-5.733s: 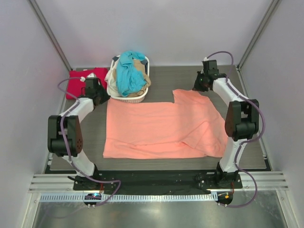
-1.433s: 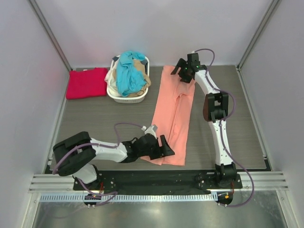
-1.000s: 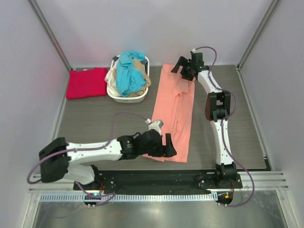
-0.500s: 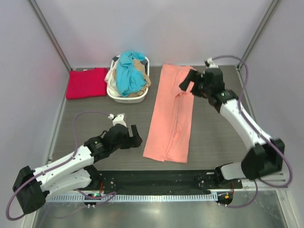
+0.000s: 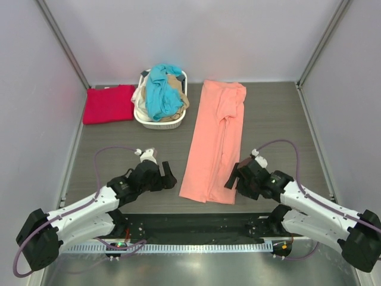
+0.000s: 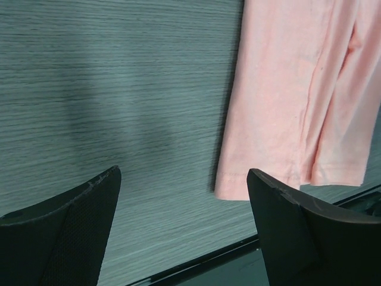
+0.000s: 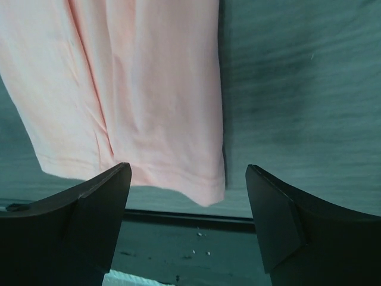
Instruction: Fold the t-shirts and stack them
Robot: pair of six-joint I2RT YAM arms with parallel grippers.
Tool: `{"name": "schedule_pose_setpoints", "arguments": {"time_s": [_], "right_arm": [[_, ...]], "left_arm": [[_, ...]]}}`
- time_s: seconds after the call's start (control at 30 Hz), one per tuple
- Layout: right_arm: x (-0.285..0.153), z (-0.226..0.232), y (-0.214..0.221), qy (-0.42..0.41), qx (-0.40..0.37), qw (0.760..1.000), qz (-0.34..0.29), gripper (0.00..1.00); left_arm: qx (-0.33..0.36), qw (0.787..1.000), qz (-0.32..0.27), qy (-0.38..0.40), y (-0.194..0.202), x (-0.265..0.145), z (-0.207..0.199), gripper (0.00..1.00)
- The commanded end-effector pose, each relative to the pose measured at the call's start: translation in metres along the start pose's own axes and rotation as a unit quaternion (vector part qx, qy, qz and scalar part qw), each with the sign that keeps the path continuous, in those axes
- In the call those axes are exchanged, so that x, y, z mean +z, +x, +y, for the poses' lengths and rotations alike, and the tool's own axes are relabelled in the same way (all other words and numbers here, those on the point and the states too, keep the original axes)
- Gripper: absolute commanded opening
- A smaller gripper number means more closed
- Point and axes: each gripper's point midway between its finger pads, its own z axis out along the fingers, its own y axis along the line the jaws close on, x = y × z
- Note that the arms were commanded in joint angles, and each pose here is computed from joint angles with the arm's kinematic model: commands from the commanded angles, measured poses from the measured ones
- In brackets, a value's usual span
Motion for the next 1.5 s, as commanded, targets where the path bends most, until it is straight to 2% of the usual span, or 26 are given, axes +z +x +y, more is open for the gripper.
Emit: {"name": "schedule_pose_setpoints", "arguments": {"time_s": [0.0,0.17,0.37,0.4,0.43,0.5,0.53,0.7,0.77,0.97,1.1,1.17,1.33,1.47], "right_arm": [[-0.001,-0.005,0.010,0.012,0.063,0.998,-0.029,0.83],[0.007,-0.007,0.039,0.008,0.051,0.999,-0.013,0.70],[0.017,-0.011,0.036,0.022,0.038,0.999,-0.032,0.60],[0.017,-0.012,0.036,0.019,0.041,0.998,-0.035,0.48],[0.019,-0.014,0.037,0.021,0.040,0.998,-0.034,0.48],[0.018,-0.015,0.039,0.015,0.045,0.998,-0.032,0.30],[0.019,-0.020,0.042,0.016,0.045,0.998,-0.027,0.25],[0.018,-0.022,0.046,0.000,0.051,0.998,-0.023,0.14],[0.015,-0.020,0.047,-0.011,0.052,0.998,-0.019,0.01],[-0.024,-0.020,0.030,-0.023,0.074,0.996,-0.052,0.01],[-0.004,-0.042,0.058,0.024,0.071,0.997,-0.004,0.01],[-0.001,-0.045,0.064,0.036,0.072,0.997,-0.002,0.01],[-0.020,-0.028,0.040,0.012,0.098,0.993,-0.068,0.01],[-0.038,-0.023,0.020,0.030,0.074,0.991,-0.105,0.01]], "left_arm": [[-0.025,0.999,-0.018,0.043,-0.014,0.001,-0.023,0.87],[-0.046,0.998,-0.014,0.047,-0.005,0.001,-0.018,0.87],[-0.070,0.996,-0.008,0.060,0.005,0.004,-0.016,0.85],[-0.072,0.996,0.000,0.061,0.011,0.006,-0.014,0.85],[-0.072,0.996,0.002,0.059,0.012,0.007,-0.013,0.85],[-0.074,0.995,0.010,0.060,0.018,0.009,-0.011,0.84],[-0.078,0.995,0.012,0.061,0.019,0.010,-0.012,0.84],[-0.089,0.993,0.020,0.076,0.025,0.015,-0.016,0.83],[-0.093,0.992,0.022,0.078,0.026,0.016,-0.017,0.82],[-0.096,0.991,0.020,0.090,0.023,0.014,-0.022,0.80],[-0.099,0.991,0.019,0.086,0.024,0.015,-0.020,0.80],[-0.101,0.991,0.029,0.089,0.028,0.016,-0.021,0.80],[-0.104,0.990,0.044,0.084,0.037,0.017,-0.017,0.79],[-0.104,0.990,0.041,0.088,0.038,0.015,-0.016,0.78]]}}
